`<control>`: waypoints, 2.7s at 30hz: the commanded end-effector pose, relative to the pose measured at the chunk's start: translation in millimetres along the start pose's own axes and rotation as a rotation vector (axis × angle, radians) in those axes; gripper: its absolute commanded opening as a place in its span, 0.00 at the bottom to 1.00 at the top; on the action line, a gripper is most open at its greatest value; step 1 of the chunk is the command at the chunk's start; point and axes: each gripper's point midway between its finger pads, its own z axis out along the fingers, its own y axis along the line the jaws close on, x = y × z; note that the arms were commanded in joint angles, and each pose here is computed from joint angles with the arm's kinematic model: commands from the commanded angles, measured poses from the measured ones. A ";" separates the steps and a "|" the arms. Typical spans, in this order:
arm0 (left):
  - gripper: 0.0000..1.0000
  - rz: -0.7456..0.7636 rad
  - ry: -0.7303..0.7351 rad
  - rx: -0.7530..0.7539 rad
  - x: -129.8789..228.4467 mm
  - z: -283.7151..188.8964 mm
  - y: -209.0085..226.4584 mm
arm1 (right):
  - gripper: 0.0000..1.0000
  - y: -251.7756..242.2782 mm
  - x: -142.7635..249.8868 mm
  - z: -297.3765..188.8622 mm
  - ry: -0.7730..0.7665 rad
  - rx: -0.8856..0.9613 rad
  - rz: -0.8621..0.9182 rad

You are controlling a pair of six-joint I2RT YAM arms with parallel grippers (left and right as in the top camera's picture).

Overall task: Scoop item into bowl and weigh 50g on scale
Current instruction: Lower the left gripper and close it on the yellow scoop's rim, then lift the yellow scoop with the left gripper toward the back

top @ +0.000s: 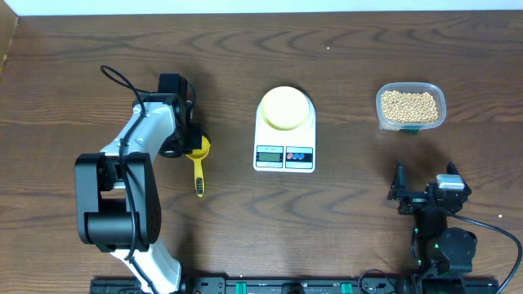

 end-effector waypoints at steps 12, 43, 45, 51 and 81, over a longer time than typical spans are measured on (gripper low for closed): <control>0.07 -0.032 -0.048 0.002 -11.2 -14.3 2.5 | 0.99 0.4 0.1 -0.3 -0.002 0.001 0.017; 0.07 -0.066 -0.597 0.059 -84.9 -145.3 4.0 | 0.99 0.3 0.1 -0.3 -0.002 0.001 0.017; 0.08 -0.068 -0.639 0.063 -93.4 -151.3 3.7 | 0.99 0.3 0.1 -0.3 -0.002 0.001 0.017; 0.07 -0.086 -0.833 0.086 -128.8 -183.6 2.5 | 0.99 0.4 0.1 -0.3 -0.002 0.001 0.017; 0.08 -0.856 -0.993 0.579 -166.4 -238.8 2.0 | 0.99 0.3 0.1 -0.3 -0.002 0.001 0.017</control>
